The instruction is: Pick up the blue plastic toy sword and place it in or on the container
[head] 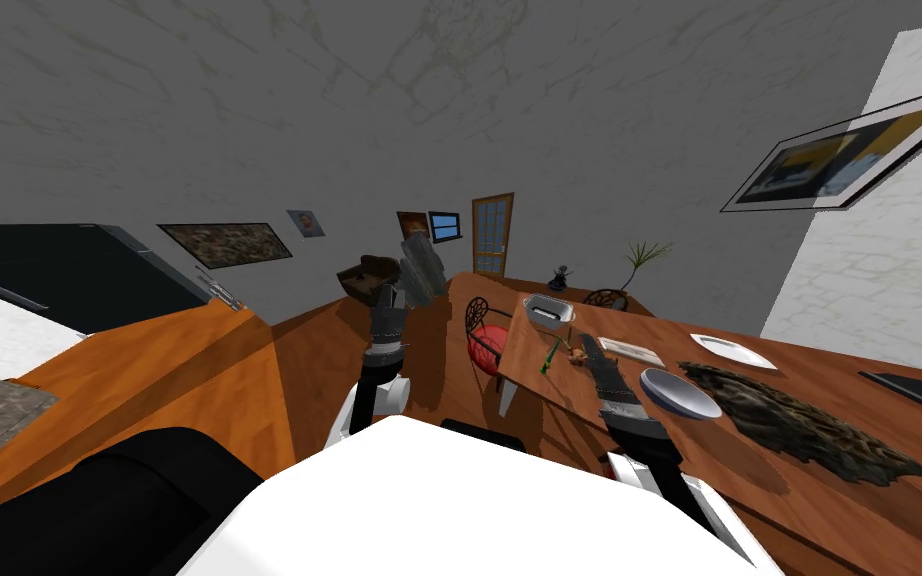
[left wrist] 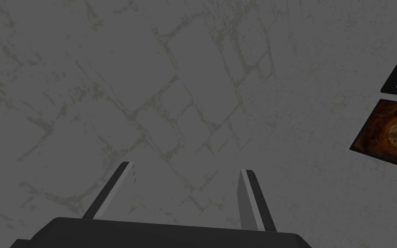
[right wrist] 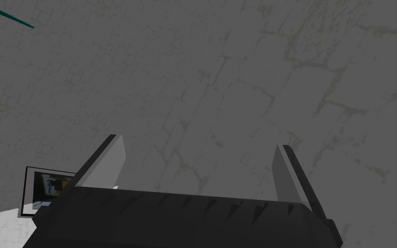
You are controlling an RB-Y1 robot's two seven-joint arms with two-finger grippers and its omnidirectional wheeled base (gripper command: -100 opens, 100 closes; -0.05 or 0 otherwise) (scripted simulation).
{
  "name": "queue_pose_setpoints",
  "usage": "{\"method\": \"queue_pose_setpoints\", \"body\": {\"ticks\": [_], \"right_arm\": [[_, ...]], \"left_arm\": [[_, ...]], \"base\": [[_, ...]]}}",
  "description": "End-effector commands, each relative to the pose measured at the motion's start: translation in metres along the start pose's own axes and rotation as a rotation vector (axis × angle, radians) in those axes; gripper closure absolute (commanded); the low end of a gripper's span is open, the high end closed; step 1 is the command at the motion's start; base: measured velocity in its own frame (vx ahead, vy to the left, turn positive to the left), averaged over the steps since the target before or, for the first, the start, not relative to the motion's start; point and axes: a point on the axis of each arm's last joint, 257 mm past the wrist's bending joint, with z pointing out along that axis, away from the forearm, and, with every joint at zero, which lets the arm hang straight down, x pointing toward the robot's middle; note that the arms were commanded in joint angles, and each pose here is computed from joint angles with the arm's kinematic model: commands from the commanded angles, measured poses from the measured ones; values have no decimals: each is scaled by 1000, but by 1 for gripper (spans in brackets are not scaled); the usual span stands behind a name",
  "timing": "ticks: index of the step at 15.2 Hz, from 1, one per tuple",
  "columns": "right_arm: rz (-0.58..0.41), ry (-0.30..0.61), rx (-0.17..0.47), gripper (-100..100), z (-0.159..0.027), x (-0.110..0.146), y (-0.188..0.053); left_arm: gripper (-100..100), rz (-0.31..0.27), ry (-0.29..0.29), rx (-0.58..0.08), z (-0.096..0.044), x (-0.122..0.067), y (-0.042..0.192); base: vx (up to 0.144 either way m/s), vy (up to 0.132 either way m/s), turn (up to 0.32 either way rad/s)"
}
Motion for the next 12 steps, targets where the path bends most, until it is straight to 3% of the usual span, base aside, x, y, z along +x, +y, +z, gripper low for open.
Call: {"method": "queue_pose_setpoints", "body": {"ticks": [1,12], "right_arm": [[-23,8,13,-100,-1,5,-8],[-303,85,144,-100,-17,26,-82]], "left_arm": [[0,0,0,0,0,0,0],[0,0,0,0,0,0,0]], "base": [[14,51,-10],[17,77,-17]]}}
